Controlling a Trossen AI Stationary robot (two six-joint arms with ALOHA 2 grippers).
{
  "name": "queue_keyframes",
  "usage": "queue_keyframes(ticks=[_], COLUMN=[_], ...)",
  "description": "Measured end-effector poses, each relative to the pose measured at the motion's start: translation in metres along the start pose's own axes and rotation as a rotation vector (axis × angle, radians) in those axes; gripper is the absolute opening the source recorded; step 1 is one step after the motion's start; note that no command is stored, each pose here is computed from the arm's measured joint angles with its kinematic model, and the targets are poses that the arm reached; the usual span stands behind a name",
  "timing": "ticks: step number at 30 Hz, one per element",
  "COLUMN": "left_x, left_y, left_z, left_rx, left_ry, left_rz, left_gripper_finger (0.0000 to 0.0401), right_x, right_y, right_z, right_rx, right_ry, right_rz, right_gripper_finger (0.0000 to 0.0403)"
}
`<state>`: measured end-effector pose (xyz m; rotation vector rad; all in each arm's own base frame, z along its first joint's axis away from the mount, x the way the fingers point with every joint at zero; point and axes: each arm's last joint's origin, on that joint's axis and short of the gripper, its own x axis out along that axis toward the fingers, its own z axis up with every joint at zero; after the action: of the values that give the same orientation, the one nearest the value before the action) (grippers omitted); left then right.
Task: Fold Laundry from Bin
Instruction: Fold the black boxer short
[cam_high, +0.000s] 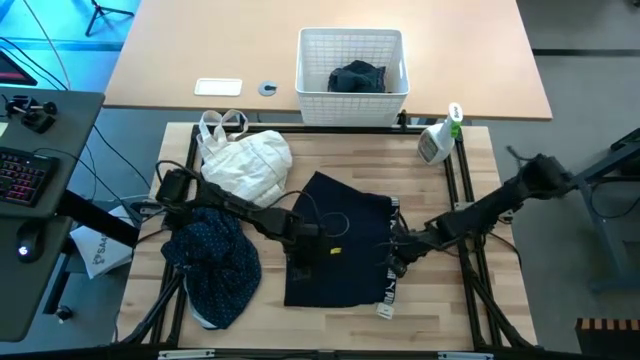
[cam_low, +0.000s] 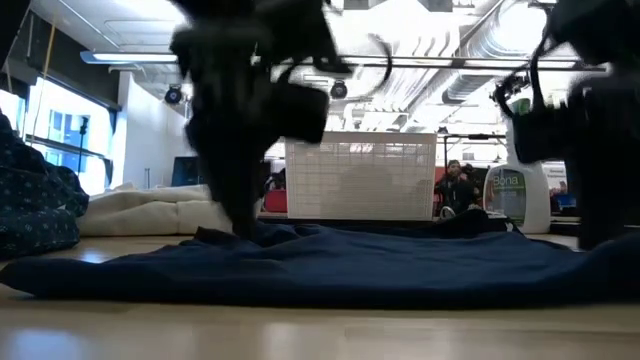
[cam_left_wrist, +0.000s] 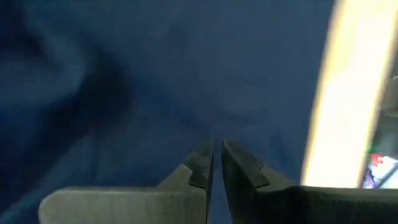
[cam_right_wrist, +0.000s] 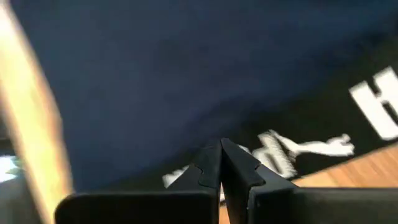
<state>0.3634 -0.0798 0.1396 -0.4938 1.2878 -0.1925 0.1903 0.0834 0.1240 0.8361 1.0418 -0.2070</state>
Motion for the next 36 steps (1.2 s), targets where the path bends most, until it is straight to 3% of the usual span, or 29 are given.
queue_keyframes(ticks=[7,12,15,20,25,31,36], left_x=[0.013,0.005,-0.002,-0.018,-0.017,0.015,0.014], left_y=[0.013,0.012,0.010,-0.004,-0.013,-0.004,0.003], left_z=[-0.020,-0.015,-0.008,0.004,0.003,-0.016,-0.032], left_rx=[-0.036,-0.026,-0.028,-0.005,0.053,0.101,0.096], left_ry=[0.085,0.067,0.043,-0.016,-0.030,0.048,0.149], left_rz=[0.062,0.071,0.089,0.048,-0.008,-0.018,0.005], left_gripper_finger=[0.0019,0.0019,0.0019,0.0019,0.0019,0.0019,0.0019], right_x=[0.005,-0.016,-0.030,-0.047,-0.045,-0.020,0.004], right_y=[-0.014,-0.026,-0.033,-0.020,0.004,0.016,0.015], right_z=[-0.001,0.008,0.011,0.016,0.008,-0.019,-0.034], right_rx=[-0.098,-0.174,-0.141,-0.086,-0.058,-0.024,-0.043], right_ry=[0.101,0.068,0.048,-0.006,-0.014,0.076,0.118], right_rz=[-0.135,-0.182,-0.208,-0.027,0.148,0.115,0.038], right_gripper_finger=[0.0000,0.0000,0.0000,0.0000,0.0000,0.0000,0.0000])
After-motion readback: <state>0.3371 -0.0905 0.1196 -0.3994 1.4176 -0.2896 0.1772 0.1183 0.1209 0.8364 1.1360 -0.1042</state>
